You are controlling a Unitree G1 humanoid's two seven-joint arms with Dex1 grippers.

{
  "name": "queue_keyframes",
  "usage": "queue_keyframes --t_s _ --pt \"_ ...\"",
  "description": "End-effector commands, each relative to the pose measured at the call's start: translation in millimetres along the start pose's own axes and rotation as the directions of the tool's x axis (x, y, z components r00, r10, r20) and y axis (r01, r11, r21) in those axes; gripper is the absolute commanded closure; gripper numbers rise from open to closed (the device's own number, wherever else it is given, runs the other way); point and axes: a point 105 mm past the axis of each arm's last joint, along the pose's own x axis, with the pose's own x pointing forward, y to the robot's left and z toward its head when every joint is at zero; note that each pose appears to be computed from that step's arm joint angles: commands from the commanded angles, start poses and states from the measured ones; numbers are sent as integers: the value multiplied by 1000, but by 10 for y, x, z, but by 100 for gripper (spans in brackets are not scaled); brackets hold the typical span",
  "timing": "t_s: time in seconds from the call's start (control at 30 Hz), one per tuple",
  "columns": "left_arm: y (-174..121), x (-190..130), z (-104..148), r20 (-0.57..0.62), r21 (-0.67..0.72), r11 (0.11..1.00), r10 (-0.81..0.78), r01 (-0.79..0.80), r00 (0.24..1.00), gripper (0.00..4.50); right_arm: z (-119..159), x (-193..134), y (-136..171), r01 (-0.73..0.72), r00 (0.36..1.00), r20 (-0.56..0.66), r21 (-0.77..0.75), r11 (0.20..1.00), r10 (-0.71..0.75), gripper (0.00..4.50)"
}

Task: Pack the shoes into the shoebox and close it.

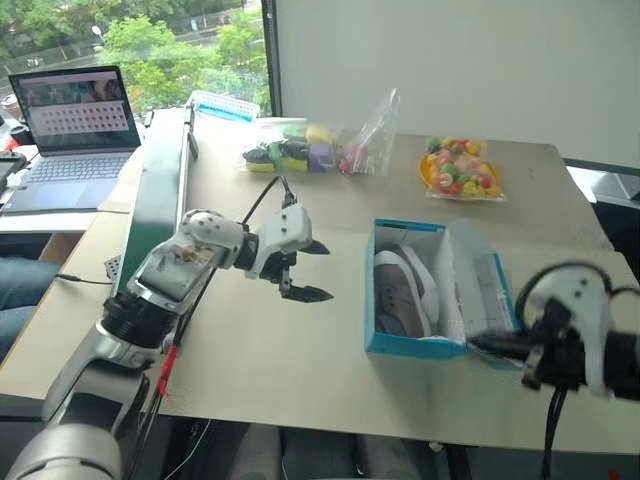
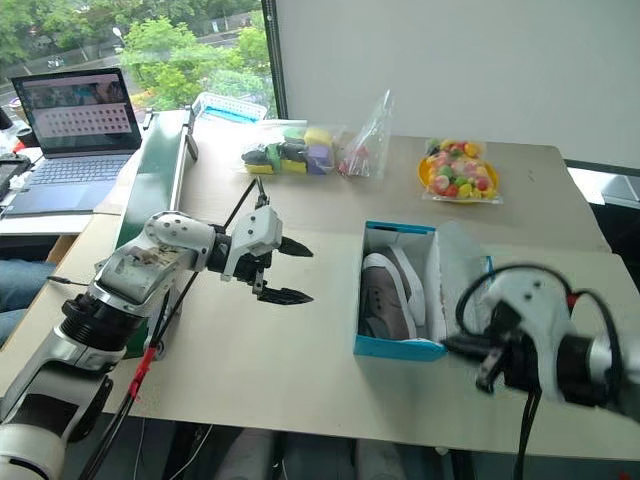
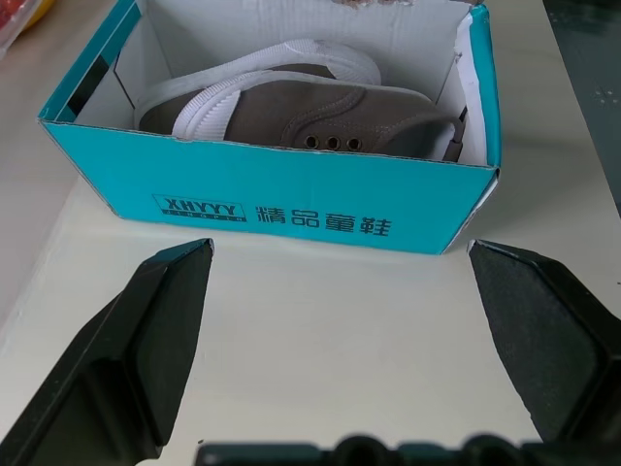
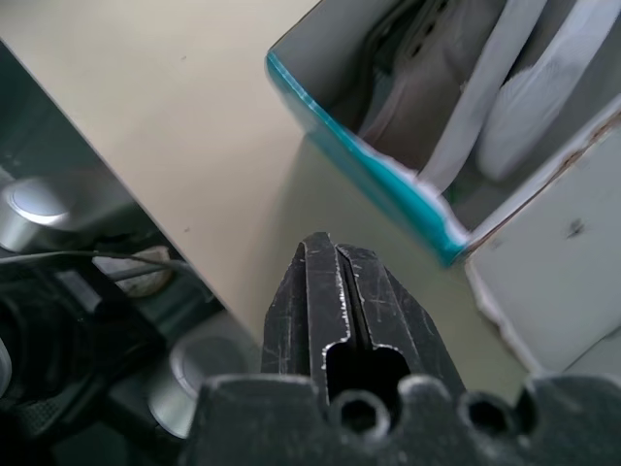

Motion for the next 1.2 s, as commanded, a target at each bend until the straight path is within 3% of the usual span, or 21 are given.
queue_keyframes --t_s 0.03,0.13,0.2,0.3,0.47,0.7,0.9,1.0,1.1,1.13,1.2 --pt "39 -45 73 -23 85 996 -25 27 999 0 -222 18 96 20 1000 11 116 993 -22 448" --pt "32 -34 47 -38 103 993 -47 50 998 0 -465 144 159 45 999 8 252 967 -49 448" --pt "46 -23 76 -33 104 993 -49 52 998 0 -578 246 36 124 987 47 360 925 -151 448" --pt "45 -42 104 -33 110 992 -55 58 998 0 -646 401 -205 134 938 200 540 831 -282 448" --pt "70 -104 74 -53 108 993 -32 38 998 0 -700 578 -428 92 863 322 657 749 -389 448" --pt "57 -189 59 -68 100 995 -1 8 998 0 -860 832 -681 58 824 332 758 650 -460 448" --pt "21 -232 39 -79 93 996 21 -14 997 0 -1129 974 -880 144 809 234 810 568 -539 448" --pt "37 -238 3 -100 99 995 41 -31 994 0 -1175 958 -1011 109 749 262 857 503 -609 448" --pt "82 -209 8 -96 94 994 69 -60 993 0 -1494 840 -1272 195 629 215 887 420 -747 448" --pt "87 -198 10 -96 93 994 73 -64 993 0 -1570 832 -1292 200 615 214 888 413 -759 448" --pt "-8 -200 -24 -121 99 995 28 -16 992 0 -1348 680 -1338 76 515 367 881 468 -775 448"
